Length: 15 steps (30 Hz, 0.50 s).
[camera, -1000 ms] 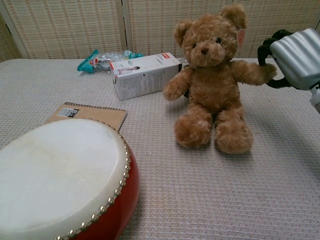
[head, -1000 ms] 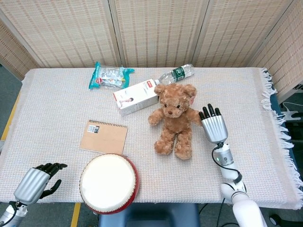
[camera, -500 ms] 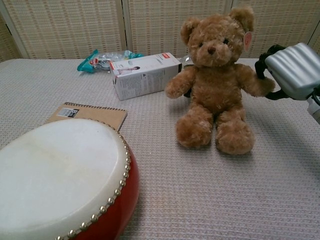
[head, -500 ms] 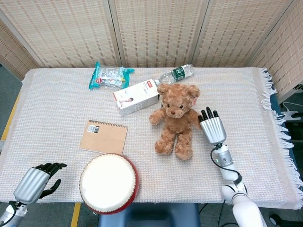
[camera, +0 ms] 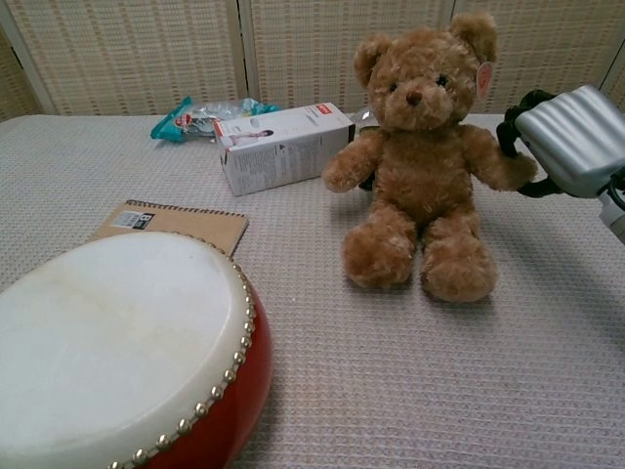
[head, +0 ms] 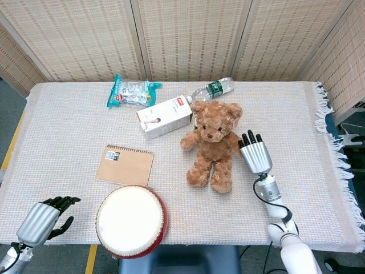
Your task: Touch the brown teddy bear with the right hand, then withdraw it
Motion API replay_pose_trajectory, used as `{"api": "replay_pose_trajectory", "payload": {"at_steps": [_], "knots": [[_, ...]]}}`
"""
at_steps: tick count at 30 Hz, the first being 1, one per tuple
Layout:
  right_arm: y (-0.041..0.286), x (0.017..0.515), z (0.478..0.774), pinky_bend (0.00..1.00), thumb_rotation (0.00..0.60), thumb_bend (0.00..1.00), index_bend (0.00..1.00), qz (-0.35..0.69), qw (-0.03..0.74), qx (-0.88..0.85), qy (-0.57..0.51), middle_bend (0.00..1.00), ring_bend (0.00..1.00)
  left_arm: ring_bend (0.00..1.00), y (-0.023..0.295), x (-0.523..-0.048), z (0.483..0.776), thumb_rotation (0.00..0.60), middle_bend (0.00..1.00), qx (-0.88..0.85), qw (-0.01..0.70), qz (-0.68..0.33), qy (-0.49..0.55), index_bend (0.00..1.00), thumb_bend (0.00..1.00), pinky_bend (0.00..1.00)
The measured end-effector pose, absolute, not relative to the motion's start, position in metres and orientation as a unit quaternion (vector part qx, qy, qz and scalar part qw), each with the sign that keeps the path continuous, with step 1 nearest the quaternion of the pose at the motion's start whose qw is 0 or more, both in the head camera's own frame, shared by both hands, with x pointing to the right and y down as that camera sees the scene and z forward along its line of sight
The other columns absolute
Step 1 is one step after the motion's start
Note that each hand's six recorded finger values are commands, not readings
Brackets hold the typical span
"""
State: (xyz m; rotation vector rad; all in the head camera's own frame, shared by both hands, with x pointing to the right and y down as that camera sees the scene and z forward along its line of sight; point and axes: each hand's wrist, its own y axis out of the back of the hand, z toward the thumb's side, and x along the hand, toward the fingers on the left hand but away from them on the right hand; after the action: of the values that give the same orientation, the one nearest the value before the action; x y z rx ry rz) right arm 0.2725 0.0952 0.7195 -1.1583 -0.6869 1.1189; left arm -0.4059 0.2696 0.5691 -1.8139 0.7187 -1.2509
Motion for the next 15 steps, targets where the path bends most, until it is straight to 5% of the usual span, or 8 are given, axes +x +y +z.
{"api": "replay_pose_trajectory", "payload": {"at_steps": [4,7,15], "knots": [[0.093,0.273,0.712,0.54,0.600,0.14,0.59,0.478,0.639,-0.509,-0.322,0.43,0.29,0.40,0.270,-0.406,0.569,0.600,0.38,-0.717,0.401,-0.495,0.284,0.29,0.40,0.60],[0.094,0.274,0.708,0.52,0.600,0.14,0.46,0.469,0.627,-0.519,-0.343,0.41,0.19,0.40,0.270,-0.405,0.569,0.600,0.38,-0.717,0.402,-0.494,0.283,0.29,0.40,0.60],[0.119,0.302,0.700,0.29,0.600,0.14,0.19,0.461,0.608,-0.534,-0.364,0.23,0.02,0.40,0.270,-0.406,0.570,0.600,0.38,-0.716,0.402,-0.496,0.282,0.29,0.40,0.60]]}}
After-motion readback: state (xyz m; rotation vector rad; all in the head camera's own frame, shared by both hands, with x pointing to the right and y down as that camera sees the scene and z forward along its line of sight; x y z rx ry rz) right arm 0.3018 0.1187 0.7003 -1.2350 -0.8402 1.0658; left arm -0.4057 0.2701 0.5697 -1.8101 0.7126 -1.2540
